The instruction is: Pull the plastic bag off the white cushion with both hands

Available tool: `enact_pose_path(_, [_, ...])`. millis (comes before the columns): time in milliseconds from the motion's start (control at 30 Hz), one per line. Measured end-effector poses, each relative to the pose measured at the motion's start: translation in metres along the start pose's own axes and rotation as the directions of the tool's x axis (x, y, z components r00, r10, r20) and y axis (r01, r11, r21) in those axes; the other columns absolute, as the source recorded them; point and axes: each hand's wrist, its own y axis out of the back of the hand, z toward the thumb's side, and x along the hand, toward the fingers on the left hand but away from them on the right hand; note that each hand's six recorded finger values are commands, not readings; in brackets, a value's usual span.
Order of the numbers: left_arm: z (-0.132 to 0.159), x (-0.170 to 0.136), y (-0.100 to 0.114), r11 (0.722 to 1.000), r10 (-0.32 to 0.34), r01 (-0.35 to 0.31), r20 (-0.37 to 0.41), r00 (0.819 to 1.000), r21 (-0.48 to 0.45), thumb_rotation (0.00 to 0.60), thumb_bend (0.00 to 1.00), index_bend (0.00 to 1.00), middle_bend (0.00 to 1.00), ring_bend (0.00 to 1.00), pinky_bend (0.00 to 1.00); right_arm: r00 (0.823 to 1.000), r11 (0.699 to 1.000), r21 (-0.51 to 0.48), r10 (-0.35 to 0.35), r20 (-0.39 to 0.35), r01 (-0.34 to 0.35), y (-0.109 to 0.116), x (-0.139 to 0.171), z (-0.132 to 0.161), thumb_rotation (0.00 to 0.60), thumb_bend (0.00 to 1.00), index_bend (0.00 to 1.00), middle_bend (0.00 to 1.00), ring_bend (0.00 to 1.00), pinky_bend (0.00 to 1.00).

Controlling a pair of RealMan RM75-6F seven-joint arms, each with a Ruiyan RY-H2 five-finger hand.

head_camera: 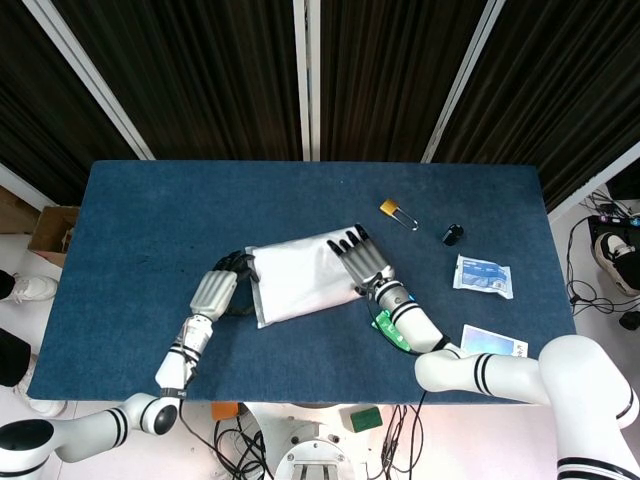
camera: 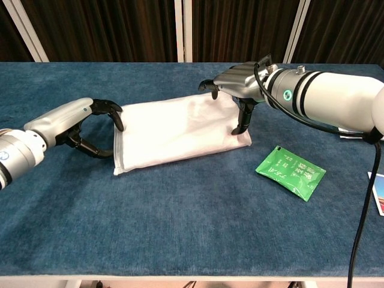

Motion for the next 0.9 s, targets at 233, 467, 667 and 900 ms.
enact_pose_path(233, [0.000,0.001,0.000,0.999,0.011,-0.011,-0.020,1.000,-0.031,0.600,0.23,0.41,0.13,0.03,0.12,1.000,1.000,-0.007,0.000,0.000,0.000,-0.002,0.000,0.000,0.600,0.13,0.10,0.22,0.07,0.06])
enact_pose_path(467, [-0.010,-0.007,0.006,0.997,0.069,-0.071,-0.088,0.994,-0.020,0.600,0.23,0.40,0.13,0.03,0.12,1.000,1.000,-0.008,0.001,-0.007,-0.001,-0.002,0.000,0.001,0.600,0.13,0.10,0.22,0.07,0.06])
enact_pose_path(667, [-0.012,-0.011,0.003,0.998,0.060,-0.062,-0.125,0.990,-0.015,0.600,0.23,0.40,0.12,0.03,0.12,1.000,1.000,-0.011,0.004,-0.010,-0.004,-0.004,0.001,0.002,0.600,0.14,0.10,0.22,0.07,0.06])
enact_pose_path(900, [-0.005,-0.011,-0.004,0.998,0.026,-0.033,-0.145,0.989,-0.047,0.600,0.23,0.41,0.12,0.03,0.12,1.000,1.000,-0.016,0.004,-0.007,-0.004,-0.004,0.002,0.000,0.600,0.14,0.10,0.22,0.07,0.06])
